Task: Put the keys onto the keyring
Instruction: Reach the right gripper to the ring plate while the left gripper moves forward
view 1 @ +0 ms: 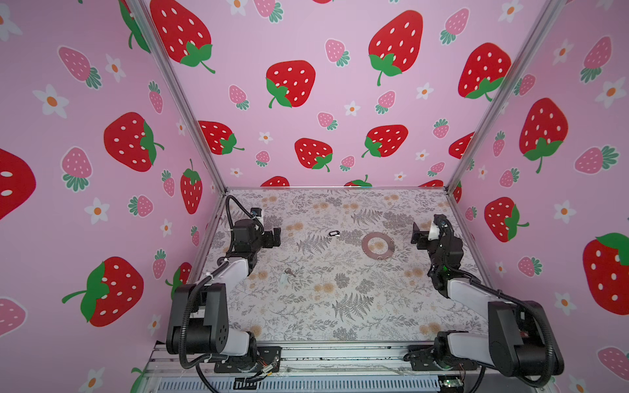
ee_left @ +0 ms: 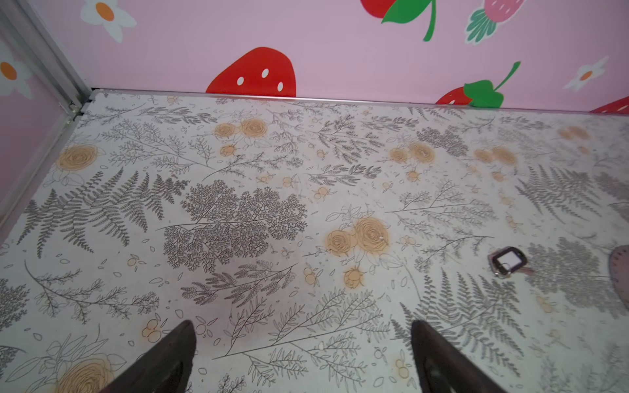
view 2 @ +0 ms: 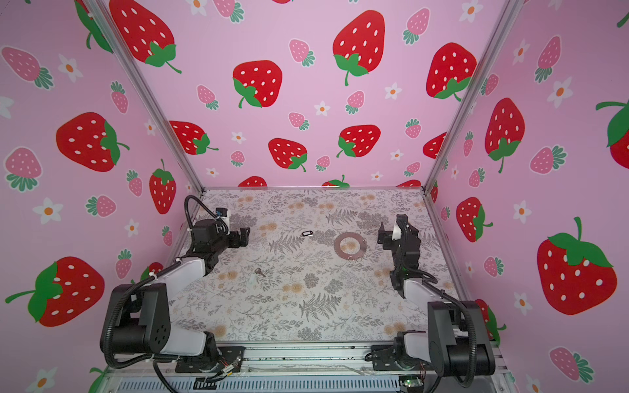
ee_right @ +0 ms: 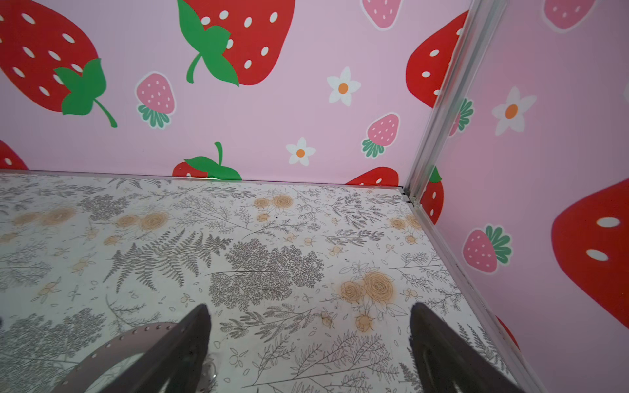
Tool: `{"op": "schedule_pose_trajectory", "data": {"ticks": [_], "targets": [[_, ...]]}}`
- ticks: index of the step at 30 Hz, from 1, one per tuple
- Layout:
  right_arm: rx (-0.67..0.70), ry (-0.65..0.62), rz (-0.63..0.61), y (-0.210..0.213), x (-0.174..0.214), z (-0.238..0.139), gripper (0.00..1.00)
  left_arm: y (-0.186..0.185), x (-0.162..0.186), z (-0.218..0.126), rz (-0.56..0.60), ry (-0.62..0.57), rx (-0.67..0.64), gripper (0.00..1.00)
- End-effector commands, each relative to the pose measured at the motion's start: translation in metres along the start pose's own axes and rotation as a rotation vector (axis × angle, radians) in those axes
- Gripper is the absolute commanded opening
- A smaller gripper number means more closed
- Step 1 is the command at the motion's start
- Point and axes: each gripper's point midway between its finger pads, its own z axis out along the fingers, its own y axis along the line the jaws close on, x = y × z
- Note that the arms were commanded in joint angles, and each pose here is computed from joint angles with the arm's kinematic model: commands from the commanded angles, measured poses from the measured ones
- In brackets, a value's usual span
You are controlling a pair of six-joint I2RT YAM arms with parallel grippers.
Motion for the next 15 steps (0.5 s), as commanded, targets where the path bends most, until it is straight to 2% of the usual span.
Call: {"op": "schedule_pose_trajectory", "data": {"ticks": [1,4,8,15], "targets": [[-0.106,0.223,0.055,0.027,0.036,-0.005,0.93,-0.026,0.022,-0.013,-0.037,0.147,0.06,1.0],[-0.138,0.368,0.108,0.036,0.05,-0.009,0.92,-0.065,0.016,-0.028,0.084,0.18,0.082,1.0],[-0.235,0.496,0.13,0.064,0.074,-0.017,0.89,-0.112,0.019,-0.05,0.257,0.206,0.094,1.0],[-0.334,0.609,0.068,0.105,0.099,-0.02,0.88,-0.143,0.025,-0.062,0.272,0.191,0.149,1.0]]}}
